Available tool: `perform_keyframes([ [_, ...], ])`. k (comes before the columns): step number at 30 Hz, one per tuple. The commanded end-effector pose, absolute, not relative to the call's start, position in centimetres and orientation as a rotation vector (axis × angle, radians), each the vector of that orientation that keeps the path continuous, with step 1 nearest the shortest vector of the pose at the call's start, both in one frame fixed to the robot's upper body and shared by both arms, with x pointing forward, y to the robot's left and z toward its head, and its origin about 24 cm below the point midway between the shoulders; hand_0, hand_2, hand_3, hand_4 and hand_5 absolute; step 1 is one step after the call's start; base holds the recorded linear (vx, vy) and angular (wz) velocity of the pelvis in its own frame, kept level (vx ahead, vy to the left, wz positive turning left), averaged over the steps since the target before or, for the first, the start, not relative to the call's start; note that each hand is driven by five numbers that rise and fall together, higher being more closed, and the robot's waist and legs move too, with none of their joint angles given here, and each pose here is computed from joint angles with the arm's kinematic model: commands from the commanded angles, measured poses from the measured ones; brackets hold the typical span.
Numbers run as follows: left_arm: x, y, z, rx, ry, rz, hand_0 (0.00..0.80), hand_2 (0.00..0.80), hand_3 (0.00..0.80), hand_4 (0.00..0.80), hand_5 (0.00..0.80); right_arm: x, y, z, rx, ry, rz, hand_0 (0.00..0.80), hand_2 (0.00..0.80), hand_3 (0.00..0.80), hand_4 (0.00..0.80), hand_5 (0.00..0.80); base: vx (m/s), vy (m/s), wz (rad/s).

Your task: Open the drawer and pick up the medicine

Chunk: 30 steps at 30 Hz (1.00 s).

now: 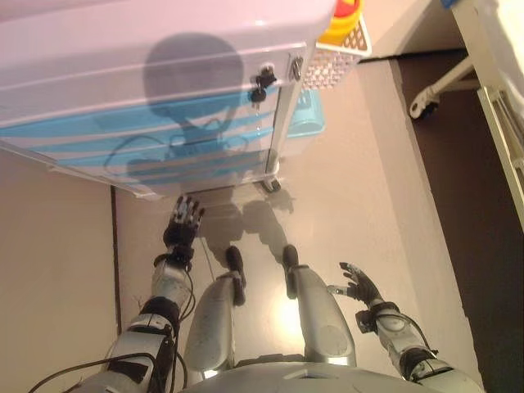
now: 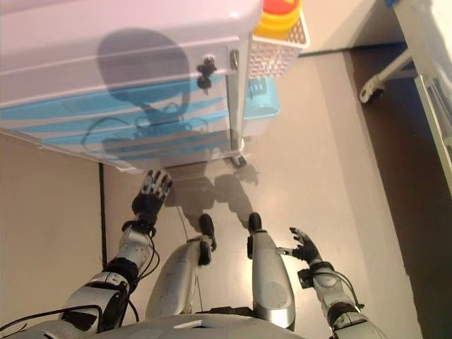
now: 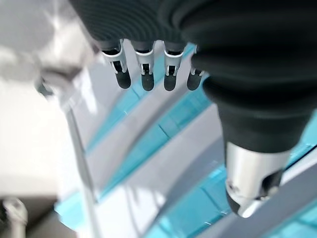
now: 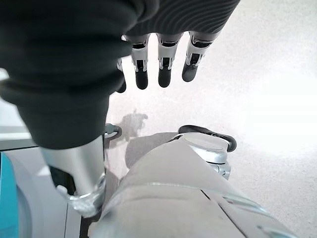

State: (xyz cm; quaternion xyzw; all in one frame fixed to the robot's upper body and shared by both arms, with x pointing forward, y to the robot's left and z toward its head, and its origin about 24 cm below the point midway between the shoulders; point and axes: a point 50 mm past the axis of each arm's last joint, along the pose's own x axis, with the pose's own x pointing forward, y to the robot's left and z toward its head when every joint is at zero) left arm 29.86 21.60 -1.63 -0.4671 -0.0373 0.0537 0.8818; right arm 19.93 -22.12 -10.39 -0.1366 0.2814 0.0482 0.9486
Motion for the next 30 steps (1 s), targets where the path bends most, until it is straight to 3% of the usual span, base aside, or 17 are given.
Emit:
perform_keyframes([
  [1, 30.1, 23.6, 0.6, -1.057, -0.297, 0.131, 0.000, 0.000, 0.000, 0.000, 0.000, 19.3, -21.4, -10.5, -0.259, 0.566, 0.131, 0.000, 0.000, 0.000, 0.000, 0.000, 0.037, -0.025, -0.05],
  [21, 33.7, 28.3, 13.3, -1.122, -0.808, -0.188, 0.000, 0.000, 0.000, 0.000, 0.000, 14.8, -20.3, -12.5, -0.295, 0.696, 0.220, 0.000, 0.000, 0.000, 0.000, 0.000, 0.098, -0.018, -0.07],
  [29, 33.7, 26.0, 19.9, -1.044, -1.008, -0.561, 0.000, 0.000, 0.000, 0.000, 0.000, 11.2, -20.3, -13.5, -0.340, 0.737, 0.255, 0.000, 0.000, 0.000, 0.000, 0.000, 0.075, -0.004, -0.01],
  [30, 33.4, 25.3, 20.3, -1.021, -1.025, -0.626, 0.050, 0.050, 0.050, 0.050, 0.050, 10.9, -20.3, -13.6, -0.346, 0.739, 0.256, 0.000, 0.000, 0.000, 0.000, 0.000, 0.043, 0.019, 0.01],
])
